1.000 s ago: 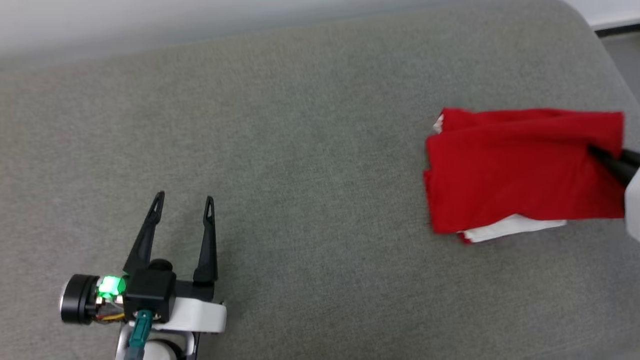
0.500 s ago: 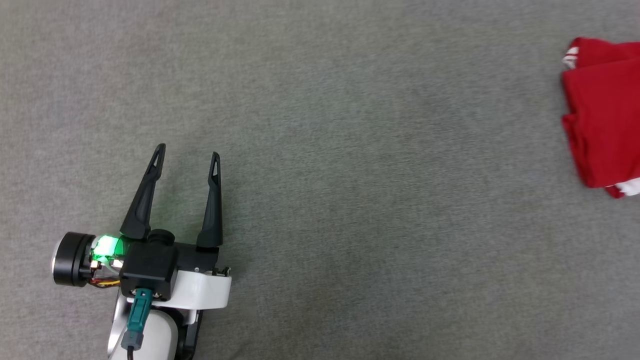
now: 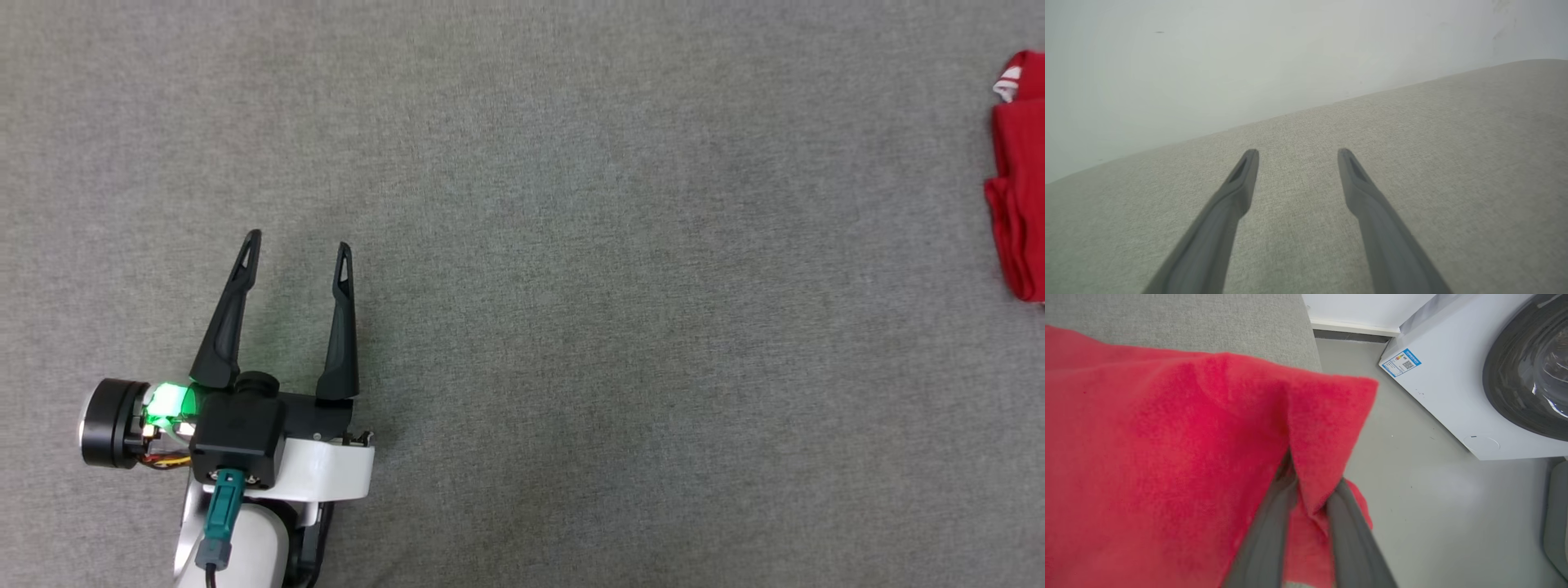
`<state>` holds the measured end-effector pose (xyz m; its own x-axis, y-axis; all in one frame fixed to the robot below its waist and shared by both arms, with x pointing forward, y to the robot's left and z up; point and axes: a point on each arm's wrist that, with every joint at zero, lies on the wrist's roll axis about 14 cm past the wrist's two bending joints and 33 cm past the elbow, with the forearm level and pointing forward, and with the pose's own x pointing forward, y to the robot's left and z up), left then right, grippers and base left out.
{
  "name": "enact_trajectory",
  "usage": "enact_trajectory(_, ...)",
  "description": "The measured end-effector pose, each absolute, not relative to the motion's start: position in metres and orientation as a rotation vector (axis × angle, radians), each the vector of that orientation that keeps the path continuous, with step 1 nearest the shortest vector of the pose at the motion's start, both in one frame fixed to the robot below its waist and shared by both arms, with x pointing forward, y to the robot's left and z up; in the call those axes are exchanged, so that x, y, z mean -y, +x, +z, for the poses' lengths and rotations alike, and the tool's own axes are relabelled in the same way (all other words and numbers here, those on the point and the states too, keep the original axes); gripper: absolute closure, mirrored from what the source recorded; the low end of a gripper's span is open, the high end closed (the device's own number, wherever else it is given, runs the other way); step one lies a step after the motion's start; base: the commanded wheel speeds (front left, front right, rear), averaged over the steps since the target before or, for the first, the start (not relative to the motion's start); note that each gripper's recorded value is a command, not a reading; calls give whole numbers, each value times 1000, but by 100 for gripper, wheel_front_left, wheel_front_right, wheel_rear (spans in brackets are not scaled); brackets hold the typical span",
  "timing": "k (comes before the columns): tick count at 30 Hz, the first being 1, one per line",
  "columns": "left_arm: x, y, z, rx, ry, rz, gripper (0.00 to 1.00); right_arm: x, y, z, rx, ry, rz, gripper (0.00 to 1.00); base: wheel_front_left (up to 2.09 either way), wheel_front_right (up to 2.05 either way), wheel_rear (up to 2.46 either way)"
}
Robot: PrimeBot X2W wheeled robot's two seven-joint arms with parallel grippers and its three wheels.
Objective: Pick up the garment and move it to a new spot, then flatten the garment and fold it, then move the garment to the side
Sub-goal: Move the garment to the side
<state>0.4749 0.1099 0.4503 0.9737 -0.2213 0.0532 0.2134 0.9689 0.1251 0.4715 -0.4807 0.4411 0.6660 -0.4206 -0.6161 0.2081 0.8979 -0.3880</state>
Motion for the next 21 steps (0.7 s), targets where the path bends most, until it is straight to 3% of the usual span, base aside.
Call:
enact_trajectory(7,-110,464,472,103,111,-208,0,482,475,486,-583,-361,-360,0,0,0,0)
enact_trajectory(14,-118,438,494,122,103,-168,0,449,490,567,-193,-404,-280,0,0,0,0)
enact_trajectory(21,-132,415,515,154,106,-126,0,383,493,634,171,-389,-167,0,0,0,0)
